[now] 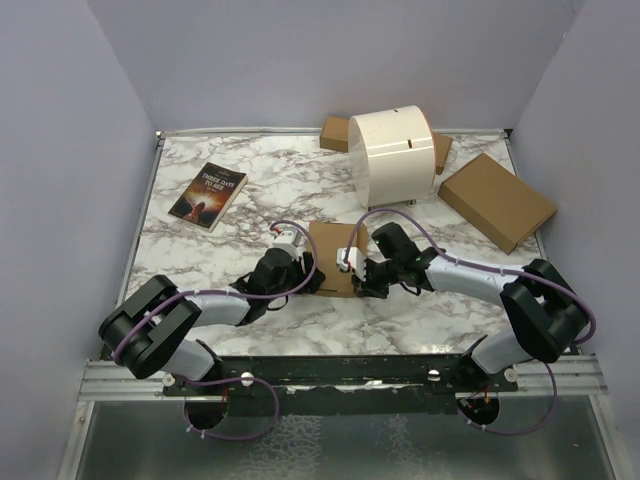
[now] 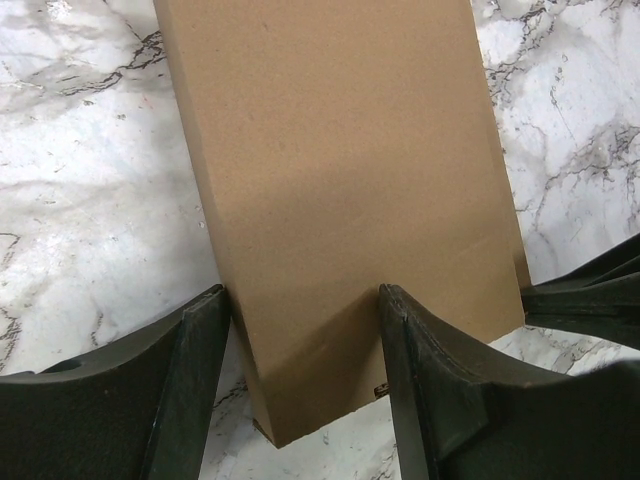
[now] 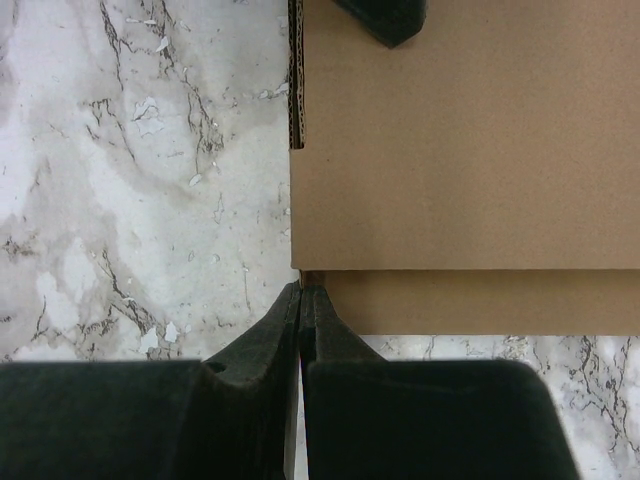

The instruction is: Fold the paper box

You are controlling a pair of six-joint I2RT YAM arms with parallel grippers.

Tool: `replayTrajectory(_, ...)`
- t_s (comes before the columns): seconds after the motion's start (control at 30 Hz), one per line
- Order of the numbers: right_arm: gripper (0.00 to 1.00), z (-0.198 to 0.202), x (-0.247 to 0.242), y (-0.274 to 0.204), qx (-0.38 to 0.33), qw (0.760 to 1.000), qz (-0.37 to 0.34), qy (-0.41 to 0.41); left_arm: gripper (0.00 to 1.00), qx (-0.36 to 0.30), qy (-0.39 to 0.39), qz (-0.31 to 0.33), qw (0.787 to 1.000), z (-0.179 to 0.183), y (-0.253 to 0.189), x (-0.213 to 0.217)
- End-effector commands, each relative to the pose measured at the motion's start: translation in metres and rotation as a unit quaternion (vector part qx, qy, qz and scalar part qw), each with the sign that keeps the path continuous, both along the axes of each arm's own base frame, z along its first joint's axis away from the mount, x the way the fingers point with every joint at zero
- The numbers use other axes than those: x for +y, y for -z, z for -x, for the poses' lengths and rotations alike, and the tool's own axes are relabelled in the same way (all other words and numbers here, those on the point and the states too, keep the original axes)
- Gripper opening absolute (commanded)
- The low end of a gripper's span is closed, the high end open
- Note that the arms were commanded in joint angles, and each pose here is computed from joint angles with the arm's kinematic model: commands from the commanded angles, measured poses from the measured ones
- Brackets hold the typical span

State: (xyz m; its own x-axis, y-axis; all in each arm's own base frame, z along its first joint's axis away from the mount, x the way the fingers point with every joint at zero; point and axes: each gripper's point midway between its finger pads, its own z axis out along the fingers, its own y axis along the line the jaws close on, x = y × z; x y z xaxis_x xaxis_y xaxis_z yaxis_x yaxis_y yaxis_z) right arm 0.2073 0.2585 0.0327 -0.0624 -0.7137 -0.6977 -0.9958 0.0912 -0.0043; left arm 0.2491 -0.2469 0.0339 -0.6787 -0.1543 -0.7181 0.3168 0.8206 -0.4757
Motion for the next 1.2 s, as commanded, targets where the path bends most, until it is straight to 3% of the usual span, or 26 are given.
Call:
replayTrajectory(0.0, 0.01, -0.009, 0.021, -0.021, -0.003, 0.999, -0.044, -0.001, 0.61, 0.037, 0.046, -0.006, 0.998, 0.022, 0.014, -0.013)
replayTrajectory(0.4, 0.01, -0.008, 0.020, -0.025, -0.006, 0.999, -0.050, -0.008, 0.61, 0.041, 0.041, -0.011, 0.998, 0.023, 0.018, -0.013)
replayTrajectory(0.63, 0.22, -0.006, 0.003, -0.035, -0.021, 0.998, -0.049, -0.034, 0.61, 0.039, 0.035, -0.016, 0.999, 0.024, 0.017, -0.008)
replayTrajectory(0.93, 0.28, -0.005, -0.016, -0.054, -0.007, 0.996, -0.082, -0.042, 0.61, 0.038, 0.035, -0.016, 0.999, 0.024, 0.017, -0.008)
replayTrajectory(1.17, 0.37, 0.025, -0.029, -0.022, -0.017, 0.987, -0.074, -0.142, 0.61, 0.038, 0.034, -0.015, 0.999, 0.024, 0.017, -0.008)
